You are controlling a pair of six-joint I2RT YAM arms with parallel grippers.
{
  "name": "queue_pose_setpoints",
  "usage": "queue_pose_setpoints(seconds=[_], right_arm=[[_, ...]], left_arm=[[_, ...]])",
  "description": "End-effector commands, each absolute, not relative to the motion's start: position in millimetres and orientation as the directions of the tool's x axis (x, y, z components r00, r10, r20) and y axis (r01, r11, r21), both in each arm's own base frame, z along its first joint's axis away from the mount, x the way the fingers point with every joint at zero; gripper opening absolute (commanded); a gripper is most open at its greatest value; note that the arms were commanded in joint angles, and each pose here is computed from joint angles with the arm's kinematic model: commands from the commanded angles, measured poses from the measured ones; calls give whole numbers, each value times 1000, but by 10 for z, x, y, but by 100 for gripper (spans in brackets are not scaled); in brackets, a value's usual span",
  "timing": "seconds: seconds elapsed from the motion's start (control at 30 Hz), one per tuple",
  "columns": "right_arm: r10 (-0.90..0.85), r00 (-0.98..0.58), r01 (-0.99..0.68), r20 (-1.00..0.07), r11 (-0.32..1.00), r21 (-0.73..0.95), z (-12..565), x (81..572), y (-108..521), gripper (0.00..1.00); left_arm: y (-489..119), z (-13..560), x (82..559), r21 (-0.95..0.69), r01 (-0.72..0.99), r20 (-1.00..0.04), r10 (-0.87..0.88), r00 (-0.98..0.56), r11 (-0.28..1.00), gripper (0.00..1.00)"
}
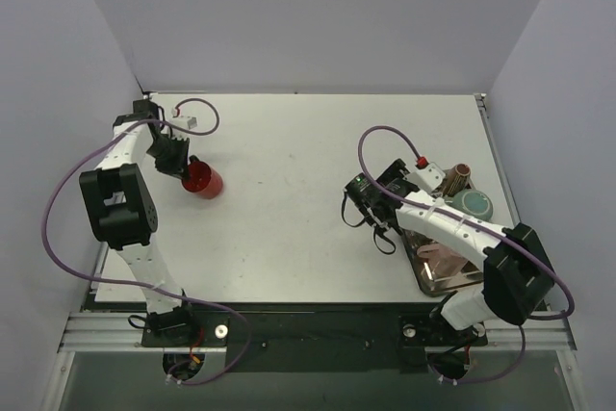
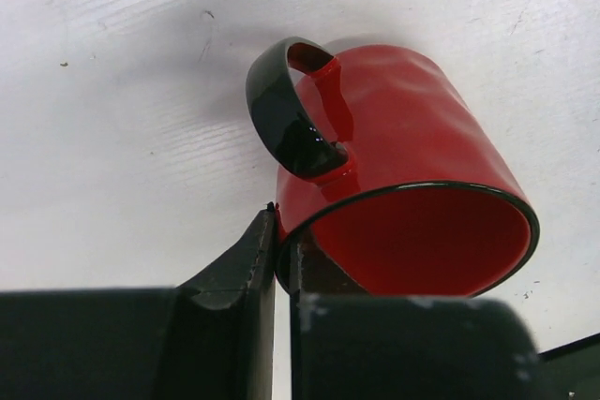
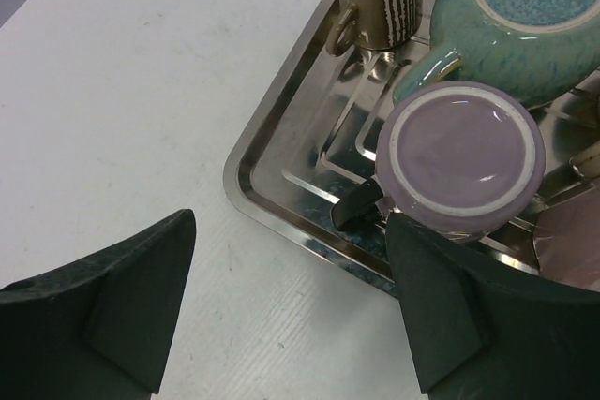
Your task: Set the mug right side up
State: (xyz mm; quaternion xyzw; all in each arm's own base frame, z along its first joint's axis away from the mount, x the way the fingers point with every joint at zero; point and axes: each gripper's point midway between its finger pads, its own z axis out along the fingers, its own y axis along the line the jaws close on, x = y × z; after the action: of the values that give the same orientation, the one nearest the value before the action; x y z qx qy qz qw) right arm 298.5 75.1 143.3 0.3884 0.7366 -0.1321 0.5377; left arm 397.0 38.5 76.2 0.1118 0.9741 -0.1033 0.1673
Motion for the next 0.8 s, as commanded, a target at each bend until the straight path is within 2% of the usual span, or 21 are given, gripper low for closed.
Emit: queue_pose_setpoints(seconds=[0.0,0.03,0.17,0.27,0.33,0.5,0.67,0.77], right_arm=[[437,-48,770,-898,589,246,1341,2969,555,76],[437,-48,778,-898,580,241,1315,2980,526,74],[437,-67,798,-897,563,214,1209,3025,508,74],[448,-74,807,-891,552,210,1115,3030,524,74],[469,-78,816,-879,537,214,1044,3035,545,74],[531,-93,838,-842,499,221,873,3033,659,73],[562,-30,868,-827,425,257,759,3058,646,73],[553,-24,885,-833,400,240,722,3145,616,70]], left_arm=[[390,948,4033,-154,282,-362,211,-908,947,16],[393,945,4036,-152,281,-361,211,-908,947,22],[375,892,4036,-162,283,-342,216,-915,945,36],[336,993,4031,-176,294,-365,215,-906,939,47],[313,1133,4054,-170,305,-406,215,-888,937,51],[148,1533,4036,-207,343,-505,200,-840,916,52],[54,1695,3980,-202,368,-550,206,-810,908,52],[43,1730,3936,-188,376,-561,215,-800,908,52]])
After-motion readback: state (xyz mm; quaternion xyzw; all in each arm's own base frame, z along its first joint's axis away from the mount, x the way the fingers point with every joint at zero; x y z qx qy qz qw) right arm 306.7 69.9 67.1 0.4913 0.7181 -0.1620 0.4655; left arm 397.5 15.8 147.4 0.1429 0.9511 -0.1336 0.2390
